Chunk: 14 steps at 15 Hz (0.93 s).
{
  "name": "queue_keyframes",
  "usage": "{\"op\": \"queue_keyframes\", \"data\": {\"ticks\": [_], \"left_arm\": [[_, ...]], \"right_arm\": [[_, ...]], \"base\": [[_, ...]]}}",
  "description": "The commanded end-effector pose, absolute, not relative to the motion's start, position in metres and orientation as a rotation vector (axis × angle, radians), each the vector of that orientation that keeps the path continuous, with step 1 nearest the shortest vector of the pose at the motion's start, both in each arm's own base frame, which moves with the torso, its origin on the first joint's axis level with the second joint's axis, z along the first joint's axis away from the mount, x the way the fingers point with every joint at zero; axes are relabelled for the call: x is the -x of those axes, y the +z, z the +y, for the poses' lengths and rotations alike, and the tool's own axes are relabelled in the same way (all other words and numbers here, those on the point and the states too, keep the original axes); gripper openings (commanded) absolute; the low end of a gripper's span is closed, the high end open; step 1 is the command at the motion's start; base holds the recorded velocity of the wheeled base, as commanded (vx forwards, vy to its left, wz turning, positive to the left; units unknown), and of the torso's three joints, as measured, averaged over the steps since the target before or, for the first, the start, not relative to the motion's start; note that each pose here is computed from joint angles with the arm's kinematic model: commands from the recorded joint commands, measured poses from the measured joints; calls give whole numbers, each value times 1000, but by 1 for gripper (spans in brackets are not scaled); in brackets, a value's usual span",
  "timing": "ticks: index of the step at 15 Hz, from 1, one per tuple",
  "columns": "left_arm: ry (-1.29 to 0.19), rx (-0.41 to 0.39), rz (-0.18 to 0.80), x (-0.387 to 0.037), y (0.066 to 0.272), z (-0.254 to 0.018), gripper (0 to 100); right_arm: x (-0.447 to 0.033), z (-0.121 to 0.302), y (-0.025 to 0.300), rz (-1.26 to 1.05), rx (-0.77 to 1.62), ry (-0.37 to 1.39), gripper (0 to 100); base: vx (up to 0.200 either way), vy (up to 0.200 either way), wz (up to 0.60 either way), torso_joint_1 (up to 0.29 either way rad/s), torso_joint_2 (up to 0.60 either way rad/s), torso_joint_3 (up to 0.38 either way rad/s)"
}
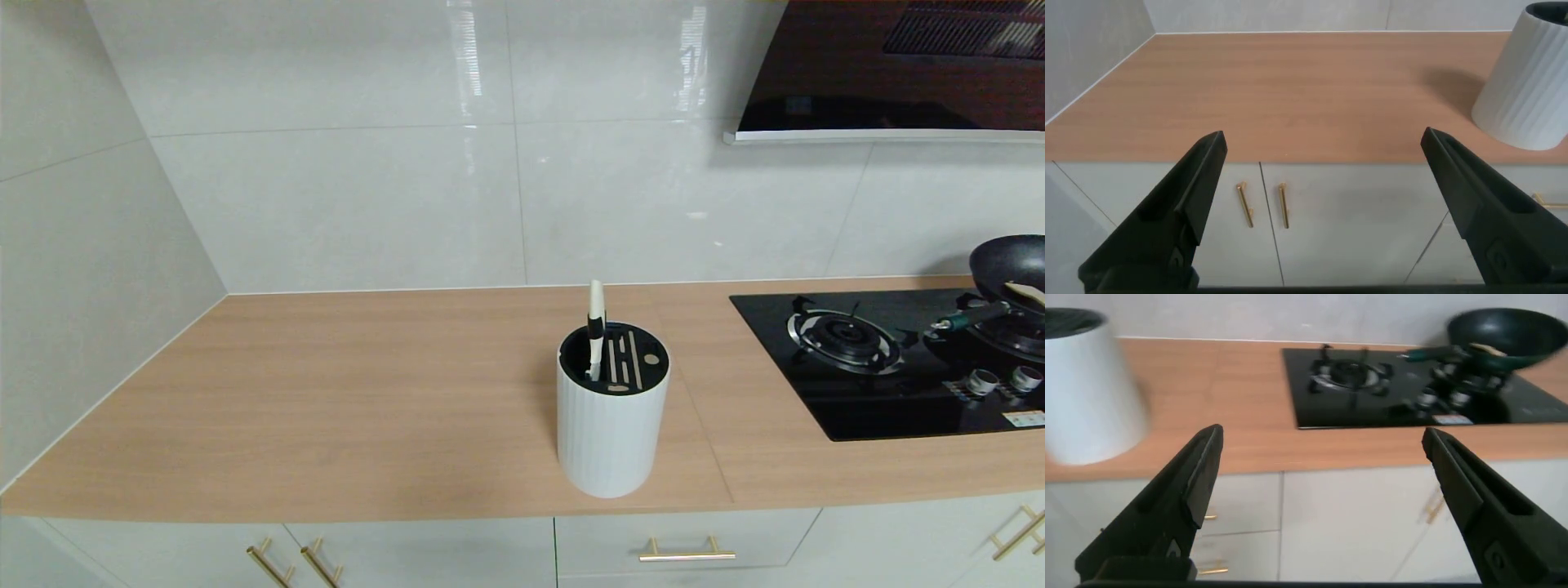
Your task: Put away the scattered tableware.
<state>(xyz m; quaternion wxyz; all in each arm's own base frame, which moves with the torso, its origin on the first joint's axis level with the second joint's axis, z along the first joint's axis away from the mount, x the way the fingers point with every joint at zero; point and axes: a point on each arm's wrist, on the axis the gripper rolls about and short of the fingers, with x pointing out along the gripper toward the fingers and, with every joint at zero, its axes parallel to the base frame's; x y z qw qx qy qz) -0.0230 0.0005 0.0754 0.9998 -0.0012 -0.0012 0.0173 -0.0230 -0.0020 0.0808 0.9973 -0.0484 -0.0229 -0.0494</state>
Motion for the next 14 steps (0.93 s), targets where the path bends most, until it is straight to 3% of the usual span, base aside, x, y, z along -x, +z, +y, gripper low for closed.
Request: {"op": "queue_keyframes", "data": {"ticks": [1, 3, 6, 14], "left_arm": [[37, 3, 0, 23, 75, 1, 100], [35, 3, 0, 23, 75, 1, 100], [35, 3, 0, 23, 75, 1, 100], [37, 3, 0, 23, 75, 1, 100]], "right_arm": [[23, 1, 81, -53, 90, 47, 100], [23, 3, 81, -51, 78, 104, 100], [23, -1, 75, 15, 6, -37, 100], [23, -1, 76, 1, -11, -34, 100]], "base": [[0, 0, 0, 0, 0, 0], [0, 0, 0, 0, 0, 0], [0, 0, 0, 0, 0, 0], [0, 0, 0, 0, 0, 0]]}}
